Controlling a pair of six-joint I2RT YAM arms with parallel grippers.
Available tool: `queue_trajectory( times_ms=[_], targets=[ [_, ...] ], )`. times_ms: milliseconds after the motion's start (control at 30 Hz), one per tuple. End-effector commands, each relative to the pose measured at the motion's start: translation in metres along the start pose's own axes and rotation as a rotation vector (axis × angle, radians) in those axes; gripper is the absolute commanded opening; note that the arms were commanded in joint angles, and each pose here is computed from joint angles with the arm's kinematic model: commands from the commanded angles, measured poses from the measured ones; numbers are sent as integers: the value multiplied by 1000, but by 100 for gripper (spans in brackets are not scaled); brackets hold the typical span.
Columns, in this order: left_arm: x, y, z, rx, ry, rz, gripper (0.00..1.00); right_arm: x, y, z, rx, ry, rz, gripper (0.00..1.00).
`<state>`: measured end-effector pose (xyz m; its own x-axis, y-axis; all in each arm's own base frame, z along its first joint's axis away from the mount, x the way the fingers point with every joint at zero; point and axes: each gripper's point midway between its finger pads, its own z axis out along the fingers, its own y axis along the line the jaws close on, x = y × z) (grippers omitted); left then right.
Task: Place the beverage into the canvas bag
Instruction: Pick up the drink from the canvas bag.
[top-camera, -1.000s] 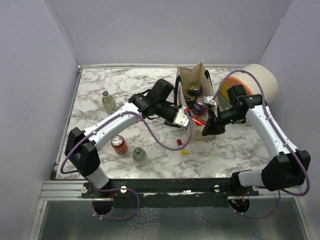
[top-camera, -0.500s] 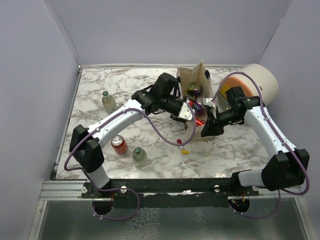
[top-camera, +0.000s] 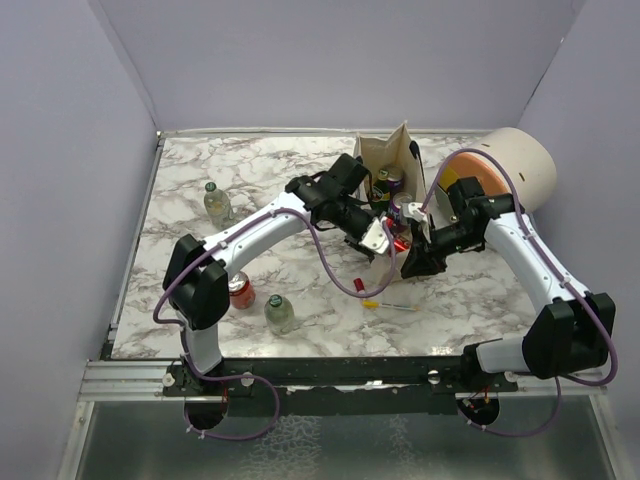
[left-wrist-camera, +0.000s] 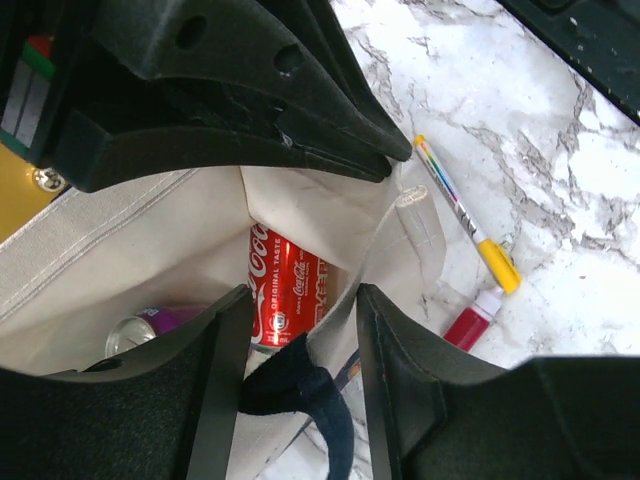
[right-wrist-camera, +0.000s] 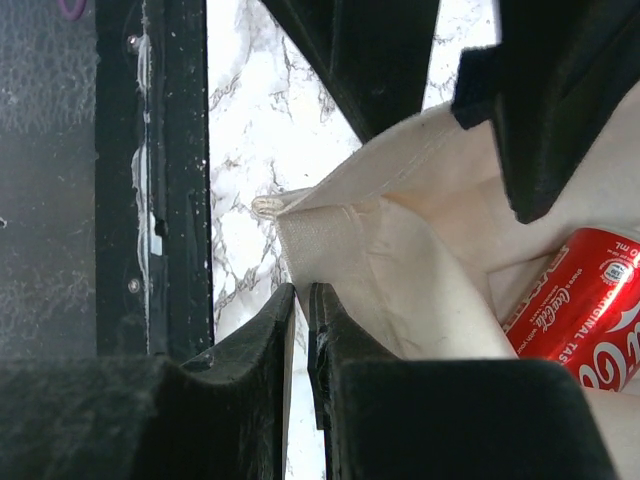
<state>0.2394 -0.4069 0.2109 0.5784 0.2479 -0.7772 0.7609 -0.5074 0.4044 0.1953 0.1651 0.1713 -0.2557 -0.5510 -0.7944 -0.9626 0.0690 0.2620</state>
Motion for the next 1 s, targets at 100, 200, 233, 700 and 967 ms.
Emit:
queue_trajectory(
  times_ms=[100, 200, 233, 700, 967],
  targets=[
    [4, -38, 3, 164, -13, 10, 29, 20, 11, 0, -40, 84, 84, 13],
    [9, -47, 4, 197, -7, 20, 22, 18, 11, -1, -32, 82, 87, 13],
    [10, -48, 5, 199, -9, 20, 21, 18, 10, -1, -31, 85, 87, 13],
    [11, -34, 12, 194, -35, 106, 0, -56, -48, -40, 111, 7, 41, 26],
    [6, -25, 10, 153, -38, 140, 0, -101, -97, -69, 299, -60, 60, 38]
  ],
)
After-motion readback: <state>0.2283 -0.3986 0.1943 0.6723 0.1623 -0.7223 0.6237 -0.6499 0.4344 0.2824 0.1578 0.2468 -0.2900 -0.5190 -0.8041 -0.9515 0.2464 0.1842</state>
